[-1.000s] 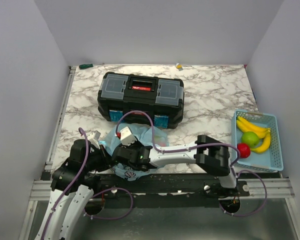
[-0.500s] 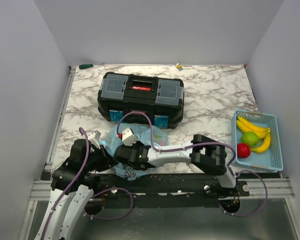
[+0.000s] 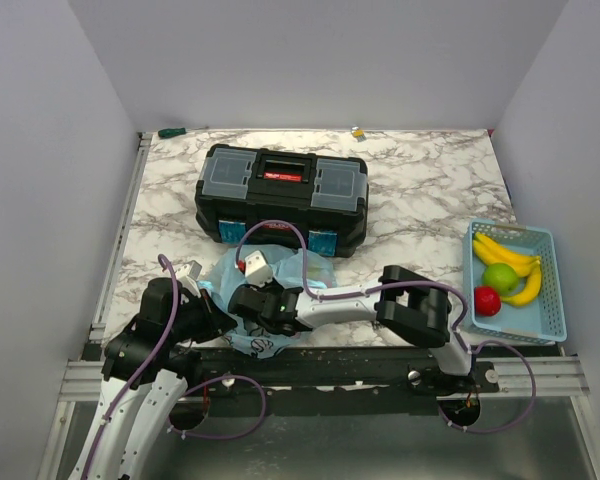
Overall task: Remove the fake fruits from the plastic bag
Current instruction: Take out the fake fruit from the plastic bag.
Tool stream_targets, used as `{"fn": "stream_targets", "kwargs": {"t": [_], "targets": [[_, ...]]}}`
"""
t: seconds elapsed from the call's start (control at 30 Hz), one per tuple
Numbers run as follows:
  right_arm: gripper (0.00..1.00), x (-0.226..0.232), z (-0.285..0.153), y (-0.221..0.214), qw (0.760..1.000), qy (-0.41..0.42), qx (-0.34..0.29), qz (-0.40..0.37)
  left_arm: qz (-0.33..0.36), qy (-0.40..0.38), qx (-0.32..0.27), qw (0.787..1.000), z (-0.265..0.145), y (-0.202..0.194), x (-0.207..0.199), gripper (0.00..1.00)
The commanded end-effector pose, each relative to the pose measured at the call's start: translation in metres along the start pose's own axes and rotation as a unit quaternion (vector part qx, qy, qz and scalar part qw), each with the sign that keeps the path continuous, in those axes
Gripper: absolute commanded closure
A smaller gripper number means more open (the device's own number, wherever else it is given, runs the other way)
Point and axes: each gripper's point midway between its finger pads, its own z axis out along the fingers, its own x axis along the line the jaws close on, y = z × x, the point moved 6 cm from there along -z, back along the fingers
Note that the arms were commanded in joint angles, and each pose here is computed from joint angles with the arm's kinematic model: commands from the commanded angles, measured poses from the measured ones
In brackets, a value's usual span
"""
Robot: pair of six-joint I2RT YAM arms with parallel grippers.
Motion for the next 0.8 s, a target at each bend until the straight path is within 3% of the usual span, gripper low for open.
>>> {"fn": "stream_targets", "kwargs": {"t": [0.0, 0.17, 0.27, 0.57, 0.77], "targets": [[0.47, 0.003, 0.006, -0.027, 0.999, 0.025, 0.042, -0.014, 0.003, -0.010, 0.008, 1.000, 0.001, -0.003, -0.001, 1.00], [0.77, 0.000, -0.003, -0.011, 0.999, 0.033, 0.024, -0.007, 0.004, -0.009, 0.012, 1.000, 0.001, -0.003, -0.001, 1.00], [0.87, -0.001, -0.009, 0.000, 0.999, 0.040, 0.009, -0.003, 0.003, -0.008, 0.013, 1.000, 0.002, -0.003, 0.000, 1.00], [0.99, 0.006, -0.050, 0.024, 0.995, 0.088, -0.038, 0.008, 0.004, -0.011, 0.011, 1.000, 0.001, -0.003, -0.001, 1.00], [0.99, 0.007, -0.075, 0.027, 0.992, 0.111, -0.050, 0.027, 0.005, -0.012, 0.010, 1.000, 0.001, -0.003, -0.001, 1.00]]}}
